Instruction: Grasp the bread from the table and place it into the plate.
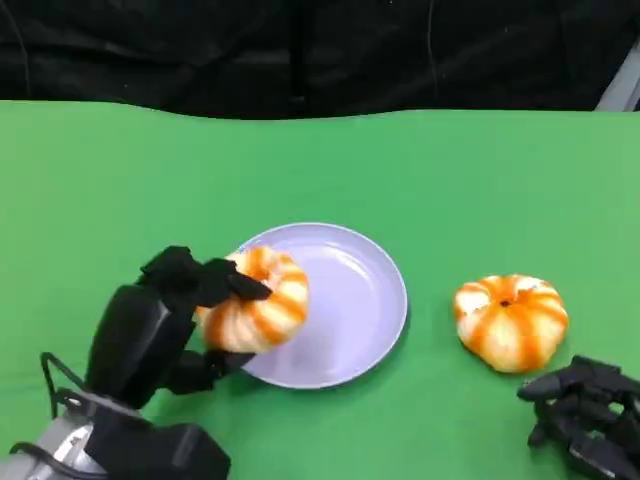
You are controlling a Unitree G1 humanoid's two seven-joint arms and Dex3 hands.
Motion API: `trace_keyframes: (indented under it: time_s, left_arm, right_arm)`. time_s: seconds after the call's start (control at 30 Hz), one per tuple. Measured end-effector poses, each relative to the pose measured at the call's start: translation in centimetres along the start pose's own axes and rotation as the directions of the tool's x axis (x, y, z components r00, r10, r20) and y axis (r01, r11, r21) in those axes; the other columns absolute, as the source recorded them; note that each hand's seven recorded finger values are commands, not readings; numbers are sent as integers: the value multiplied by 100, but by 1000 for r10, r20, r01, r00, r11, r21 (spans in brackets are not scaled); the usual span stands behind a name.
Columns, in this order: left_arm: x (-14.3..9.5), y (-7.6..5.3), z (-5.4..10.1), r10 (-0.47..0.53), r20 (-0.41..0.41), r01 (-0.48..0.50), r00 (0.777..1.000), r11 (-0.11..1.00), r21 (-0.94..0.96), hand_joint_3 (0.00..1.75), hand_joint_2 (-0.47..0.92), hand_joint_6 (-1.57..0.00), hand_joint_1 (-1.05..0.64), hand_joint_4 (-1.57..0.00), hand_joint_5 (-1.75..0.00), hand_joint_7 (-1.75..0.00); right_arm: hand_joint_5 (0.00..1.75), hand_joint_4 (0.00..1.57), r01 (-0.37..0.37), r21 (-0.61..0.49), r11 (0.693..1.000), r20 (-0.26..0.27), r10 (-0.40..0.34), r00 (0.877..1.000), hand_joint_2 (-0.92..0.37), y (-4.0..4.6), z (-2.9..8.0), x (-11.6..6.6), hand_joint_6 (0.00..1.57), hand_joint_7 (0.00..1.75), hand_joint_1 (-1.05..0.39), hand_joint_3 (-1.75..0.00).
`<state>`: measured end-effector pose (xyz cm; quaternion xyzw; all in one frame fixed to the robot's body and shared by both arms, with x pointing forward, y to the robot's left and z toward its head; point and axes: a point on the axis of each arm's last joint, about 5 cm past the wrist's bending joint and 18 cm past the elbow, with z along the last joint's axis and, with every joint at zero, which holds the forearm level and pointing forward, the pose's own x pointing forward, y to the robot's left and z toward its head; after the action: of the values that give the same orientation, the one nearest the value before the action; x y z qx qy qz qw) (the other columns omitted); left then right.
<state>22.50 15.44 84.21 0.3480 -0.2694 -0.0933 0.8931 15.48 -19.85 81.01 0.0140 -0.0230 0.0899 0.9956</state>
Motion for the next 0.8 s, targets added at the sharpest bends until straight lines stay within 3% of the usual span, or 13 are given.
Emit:
trace_keyframes:
  time_s: [0.8]
  left_arm:
    - [10, -16, 9, -10, -1, 10, 1000, 1000, -7, 51, 74, -87, -3, -69, -134, -86]
  right_arm:
    - [137, 74, 1, -1, 1000, -10, -1, 1000, -92, 29, -5, -31, 89, 79, 2, -37]
